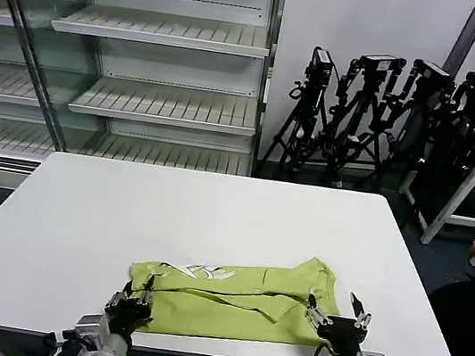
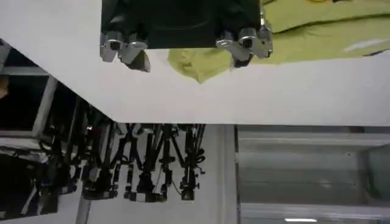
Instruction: Fold and organize the clothes.
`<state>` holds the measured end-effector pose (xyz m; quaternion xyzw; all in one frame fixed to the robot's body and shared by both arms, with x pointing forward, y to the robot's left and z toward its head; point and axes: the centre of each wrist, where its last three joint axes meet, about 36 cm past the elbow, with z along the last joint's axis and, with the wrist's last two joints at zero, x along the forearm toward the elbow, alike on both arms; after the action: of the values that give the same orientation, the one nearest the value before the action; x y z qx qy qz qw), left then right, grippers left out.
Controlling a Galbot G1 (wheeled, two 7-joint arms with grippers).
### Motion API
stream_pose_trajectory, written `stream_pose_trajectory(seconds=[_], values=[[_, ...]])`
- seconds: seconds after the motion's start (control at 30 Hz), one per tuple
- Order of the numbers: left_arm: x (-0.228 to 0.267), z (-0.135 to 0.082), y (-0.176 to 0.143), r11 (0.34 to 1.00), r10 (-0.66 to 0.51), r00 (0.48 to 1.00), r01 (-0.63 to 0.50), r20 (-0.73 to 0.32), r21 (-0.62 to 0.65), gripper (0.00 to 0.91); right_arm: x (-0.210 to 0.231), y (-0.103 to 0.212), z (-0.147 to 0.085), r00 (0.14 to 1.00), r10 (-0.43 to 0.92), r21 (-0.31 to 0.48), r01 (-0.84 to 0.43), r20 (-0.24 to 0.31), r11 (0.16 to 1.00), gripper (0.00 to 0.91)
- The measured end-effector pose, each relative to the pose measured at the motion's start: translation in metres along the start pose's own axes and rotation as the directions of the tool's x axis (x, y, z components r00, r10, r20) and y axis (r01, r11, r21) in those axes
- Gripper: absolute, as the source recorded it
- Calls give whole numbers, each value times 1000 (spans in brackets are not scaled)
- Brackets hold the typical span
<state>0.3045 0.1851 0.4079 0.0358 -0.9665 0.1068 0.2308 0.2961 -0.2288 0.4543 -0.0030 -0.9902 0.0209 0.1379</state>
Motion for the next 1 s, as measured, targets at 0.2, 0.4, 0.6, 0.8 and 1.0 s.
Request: stream_pose_trajectory(seconds=[0.2, 0.4, 0.6, 0.8, 1.0], values=[[2, -9, 9, 997, 16, 1000, -17, 7, 70, 20, 1, 0, 0, 1000, 4, -7, -3, 2, 1000, 907], [2, -27, 35, 994, -12, 1000, 9, 26, 108, 20, 1, 1, -1, 1000, 3, -12, -3, 5, 1000, 907], [0, -58, 74, 992, -52, 996, 44, 68, 119, 20, 0, 2, -2, 1000, 2, -14, -2, 11, 1000, 907], [-4, -91, 117, 989, -95, 989, 81, 112, 122, 20, 1, 1, -2, 1000, 4, -13, -4, 8, 1000, 907], [0, -117, 132, 982, -57, 987, 29, 148, 186, 20, 2, 0, 0, 1000, 13, -13, -13, -1, 1000, 907]])
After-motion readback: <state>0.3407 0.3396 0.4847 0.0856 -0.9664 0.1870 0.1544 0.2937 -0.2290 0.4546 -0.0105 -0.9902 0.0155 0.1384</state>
